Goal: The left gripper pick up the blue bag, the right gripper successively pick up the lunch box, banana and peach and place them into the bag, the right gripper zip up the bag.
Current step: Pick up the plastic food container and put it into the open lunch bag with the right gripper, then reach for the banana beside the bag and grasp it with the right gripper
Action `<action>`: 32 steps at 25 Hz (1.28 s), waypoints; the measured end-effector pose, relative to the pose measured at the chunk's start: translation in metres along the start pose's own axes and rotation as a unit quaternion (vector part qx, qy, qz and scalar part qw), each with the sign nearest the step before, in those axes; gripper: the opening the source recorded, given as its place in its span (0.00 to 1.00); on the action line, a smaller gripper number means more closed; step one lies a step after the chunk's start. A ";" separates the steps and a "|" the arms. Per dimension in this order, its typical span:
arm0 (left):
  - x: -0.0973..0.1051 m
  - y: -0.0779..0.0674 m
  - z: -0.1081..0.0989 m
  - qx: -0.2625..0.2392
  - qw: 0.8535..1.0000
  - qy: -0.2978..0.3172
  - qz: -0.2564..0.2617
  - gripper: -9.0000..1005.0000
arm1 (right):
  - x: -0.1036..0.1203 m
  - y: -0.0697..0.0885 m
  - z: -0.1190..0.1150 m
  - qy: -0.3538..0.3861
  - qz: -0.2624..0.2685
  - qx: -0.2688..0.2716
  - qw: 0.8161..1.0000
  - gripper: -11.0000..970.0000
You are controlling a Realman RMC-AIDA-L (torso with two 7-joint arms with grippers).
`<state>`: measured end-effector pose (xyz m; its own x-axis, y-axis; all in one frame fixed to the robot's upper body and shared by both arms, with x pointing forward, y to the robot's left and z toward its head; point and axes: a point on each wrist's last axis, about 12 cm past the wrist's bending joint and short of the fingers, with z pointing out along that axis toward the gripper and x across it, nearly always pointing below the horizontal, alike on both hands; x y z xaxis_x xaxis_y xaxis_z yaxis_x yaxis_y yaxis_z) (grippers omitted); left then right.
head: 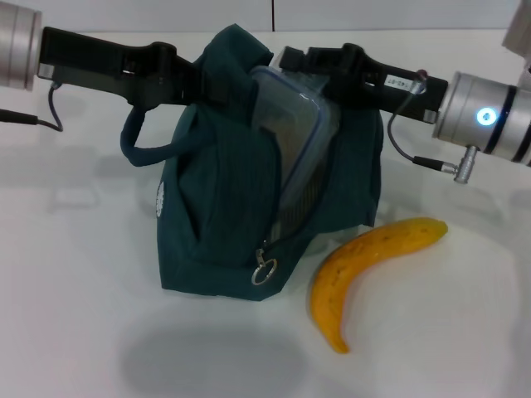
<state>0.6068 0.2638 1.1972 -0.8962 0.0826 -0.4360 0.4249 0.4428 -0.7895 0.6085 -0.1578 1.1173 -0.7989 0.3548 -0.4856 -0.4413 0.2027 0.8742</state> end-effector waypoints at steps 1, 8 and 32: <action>0.000 0.000 0.000 0.000 1.000 0.000 0.000 0.05 | -0.001 0.001 0.002 0.002 -0.005 0.002 1.000 0.27; 0.003 0.003 -0.004 -0.003 1.000 -0.004 -0.004 0.05 | 0.000 0.001 -0.005 -0.013 -0.015 -0.004 1.000 0.29; 0.012 0.012 -0.018 -0.011 1.000 -0.022 -0.008 0.05 | -0.067 0.055 -0.108 0.299 -0.428 0.086 0.848 0.76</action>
<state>0.5988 0.2863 1.1902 -0.8959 0.0355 -0.4428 0.4073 0.4637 -0.7868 0.5937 -0.2693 1.1981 -0.3029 -0.5061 -0.8075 -0.9396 0.3002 0.1643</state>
